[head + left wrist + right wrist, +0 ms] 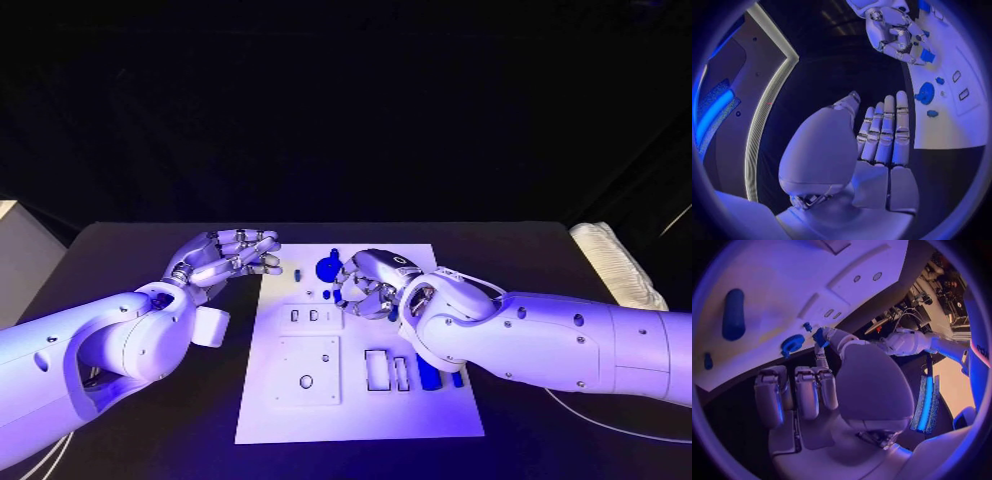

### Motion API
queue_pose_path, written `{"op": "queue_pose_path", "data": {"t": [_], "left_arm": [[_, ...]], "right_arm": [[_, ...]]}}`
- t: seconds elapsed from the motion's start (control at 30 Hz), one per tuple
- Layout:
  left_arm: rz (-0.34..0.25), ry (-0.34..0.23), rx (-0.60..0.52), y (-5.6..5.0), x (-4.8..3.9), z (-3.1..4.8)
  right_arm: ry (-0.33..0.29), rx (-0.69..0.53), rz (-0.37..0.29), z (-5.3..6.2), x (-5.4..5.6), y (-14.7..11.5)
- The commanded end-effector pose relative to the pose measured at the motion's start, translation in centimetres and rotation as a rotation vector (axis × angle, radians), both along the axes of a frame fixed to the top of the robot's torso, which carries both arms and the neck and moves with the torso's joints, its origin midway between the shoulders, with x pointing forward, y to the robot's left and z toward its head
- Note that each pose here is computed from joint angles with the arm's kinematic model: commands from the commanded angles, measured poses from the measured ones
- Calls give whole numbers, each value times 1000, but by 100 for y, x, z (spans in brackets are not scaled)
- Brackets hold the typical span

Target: Assemble the parts on the task board

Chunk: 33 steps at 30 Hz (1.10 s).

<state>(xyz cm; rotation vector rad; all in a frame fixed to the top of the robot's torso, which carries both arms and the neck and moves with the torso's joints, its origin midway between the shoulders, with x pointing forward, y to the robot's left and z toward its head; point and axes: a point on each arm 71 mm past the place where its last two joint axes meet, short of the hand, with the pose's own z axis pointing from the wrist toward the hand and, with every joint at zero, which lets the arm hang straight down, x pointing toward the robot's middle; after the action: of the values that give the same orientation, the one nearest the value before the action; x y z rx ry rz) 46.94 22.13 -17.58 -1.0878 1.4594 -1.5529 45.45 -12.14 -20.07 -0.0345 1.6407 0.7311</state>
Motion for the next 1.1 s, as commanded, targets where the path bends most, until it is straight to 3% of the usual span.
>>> {"op": "queue_pose_path", "data": {"t": [0.03, 0.53, 1.1], "left_arm": [[-3, 1, 21, -20, -7, 1], [-5, 7, 35, -22, -7, -8], [-5, 10, 39, -10, -3, -13]], "right_arm": [[-36, -37, 11, -48, -36, 62], [-23, -53, 40, -222, -115, 233], [-20, -61, 47, -277, -120, 283]]}}
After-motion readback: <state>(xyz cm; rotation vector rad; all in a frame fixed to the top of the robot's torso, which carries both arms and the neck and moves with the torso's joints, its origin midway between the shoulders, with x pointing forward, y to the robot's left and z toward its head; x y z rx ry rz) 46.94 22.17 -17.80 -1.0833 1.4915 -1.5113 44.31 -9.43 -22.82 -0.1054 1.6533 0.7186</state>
